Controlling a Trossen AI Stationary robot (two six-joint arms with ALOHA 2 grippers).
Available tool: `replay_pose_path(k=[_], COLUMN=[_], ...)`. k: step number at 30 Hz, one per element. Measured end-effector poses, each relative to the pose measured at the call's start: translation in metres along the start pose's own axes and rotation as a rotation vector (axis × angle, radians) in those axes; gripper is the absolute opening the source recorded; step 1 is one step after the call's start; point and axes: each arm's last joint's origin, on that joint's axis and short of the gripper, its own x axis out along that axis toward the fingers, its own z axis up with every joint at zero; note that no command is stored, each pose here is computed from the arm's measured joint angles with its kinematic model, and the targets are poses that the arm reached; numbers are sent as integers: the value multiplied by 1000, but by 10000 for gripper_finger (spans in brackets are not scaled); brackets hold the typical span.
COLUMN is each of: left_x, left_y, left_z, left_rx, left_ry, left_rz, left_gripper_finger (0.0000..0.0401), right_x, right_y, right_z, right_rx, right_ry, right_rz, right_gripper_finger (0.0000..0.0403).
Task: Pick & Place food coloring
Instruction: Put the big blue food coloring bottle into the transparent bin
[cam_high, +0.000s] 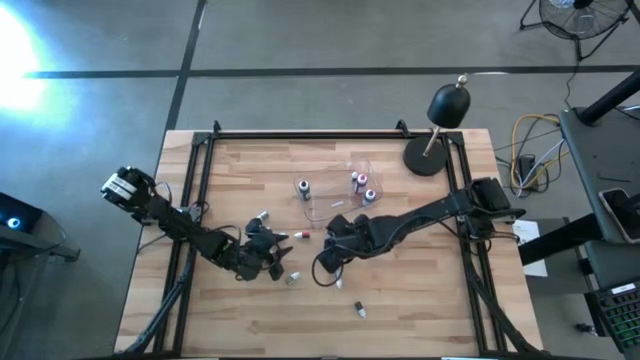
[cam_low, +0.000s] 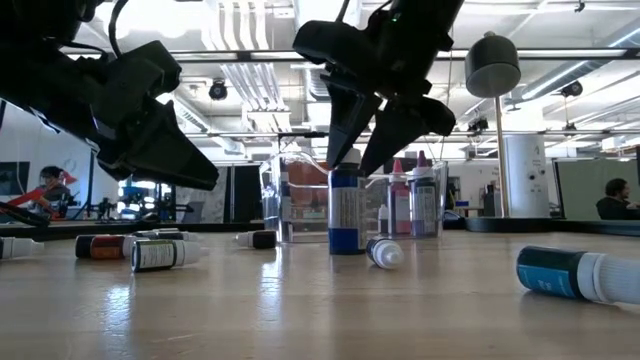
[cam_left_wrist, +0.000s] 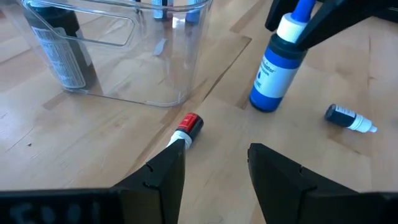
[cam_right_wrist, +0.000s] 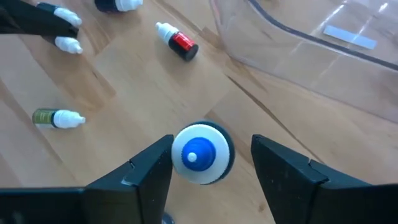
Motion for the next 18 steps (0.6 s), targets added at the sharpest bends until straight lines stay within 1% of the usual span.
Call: replay_pose_path(k=[12, 14, 18], left_x=[0, 0, 1], left_y=[0, 0, 0], left_z=[0, 0, 0], left_rx=[-1, -1, -1], left_ry=[0, -1, -1], left_rz=[2, 2, 3], left_gripper_finger=[149, 149, 149], right_x=[0, 0, -4], right_y=[-1, -1, 1], right_z=[3, 3, 6], right_rx=[7, 4, 0], right_ry=[-1, 1, 18], right_rz=[1, 2, 14], right_gripper_finger=[120, 110, 108])
